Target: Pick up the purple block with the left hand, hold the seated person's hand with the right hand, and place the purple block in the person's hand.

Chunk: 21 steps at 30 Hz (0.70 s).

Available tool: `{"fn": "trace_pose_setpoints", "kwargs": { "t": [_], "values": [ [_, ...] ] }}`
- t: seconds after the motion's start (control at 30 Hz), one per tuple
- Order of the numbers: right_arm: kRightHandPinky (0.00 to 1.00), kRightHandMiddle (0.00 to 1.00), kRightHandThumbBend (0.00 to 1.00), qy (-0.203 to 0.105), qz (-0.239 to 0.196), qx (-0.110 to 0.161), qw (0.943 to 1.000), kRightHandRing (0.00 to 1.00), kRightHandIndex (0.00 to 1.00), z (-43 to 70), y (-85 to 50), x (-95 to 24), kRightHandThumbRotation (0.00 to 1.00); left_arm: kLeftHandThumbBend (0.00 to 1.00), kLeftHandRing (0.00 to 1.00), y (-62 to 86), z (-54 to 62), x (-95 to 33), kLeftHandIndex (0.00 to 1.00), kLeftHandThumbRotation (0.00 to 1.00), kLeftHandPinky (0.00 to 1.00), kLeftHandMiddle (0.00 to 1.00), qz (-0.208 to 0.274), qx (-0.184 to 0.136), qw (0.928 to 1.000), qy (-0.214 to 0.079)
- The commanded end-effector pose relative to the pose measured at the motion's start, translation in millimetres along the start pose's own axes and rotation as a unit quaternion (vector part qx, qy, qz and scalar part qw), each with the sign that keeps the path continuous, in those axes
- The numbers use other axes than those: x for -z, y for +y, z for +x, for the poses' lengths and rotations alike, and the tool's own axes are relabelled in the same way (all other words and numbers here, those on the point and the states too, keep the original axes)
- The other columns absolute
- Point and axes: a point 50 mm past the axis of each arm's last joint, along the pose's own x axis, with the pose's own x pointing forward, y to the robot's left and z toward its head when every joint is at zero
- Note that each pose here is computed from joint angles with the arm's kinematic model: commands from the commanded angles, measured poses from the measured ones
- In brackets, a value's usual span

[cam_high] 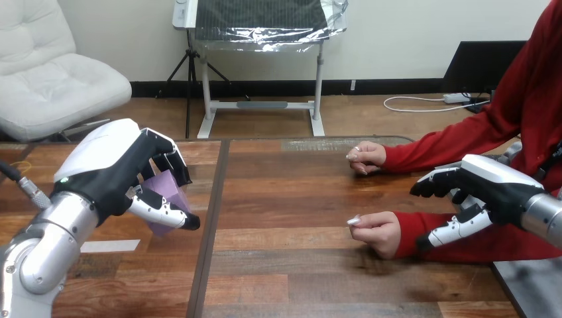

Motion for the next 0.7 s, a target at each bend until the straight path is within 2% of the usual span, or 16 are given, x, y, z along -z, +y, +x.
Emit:
{"fn": "trace_pose_setpoints", "kwargs": {
  "t": [0.0, 0.67],
  "values": [
    [0.78, 0.83, 1.00, -0.015, -0.021, 0.049, 0.9985, 0.85, 0.81, 0.5, -44.5, -14.4, 0.34, 0.78, 0.29, 17.5, -0.2, -7.7, 0.41, 0.00, 0.26, 0.36, 0.005, -0.034, 0.9992, -0.019],
    [0.78, 0.83, 1.00, -0.007, -0.029, 0.049, 0.9983, 0.84, 0.82, 2.3, -45.6, -15.4, 0.19, 0.78, 0.31, 17.1, 0.1, -7.4, 0.41, 0.00, 0.29, 0.37, 0.006, -0.033, 0.9992, -0.022]
  ]
}}
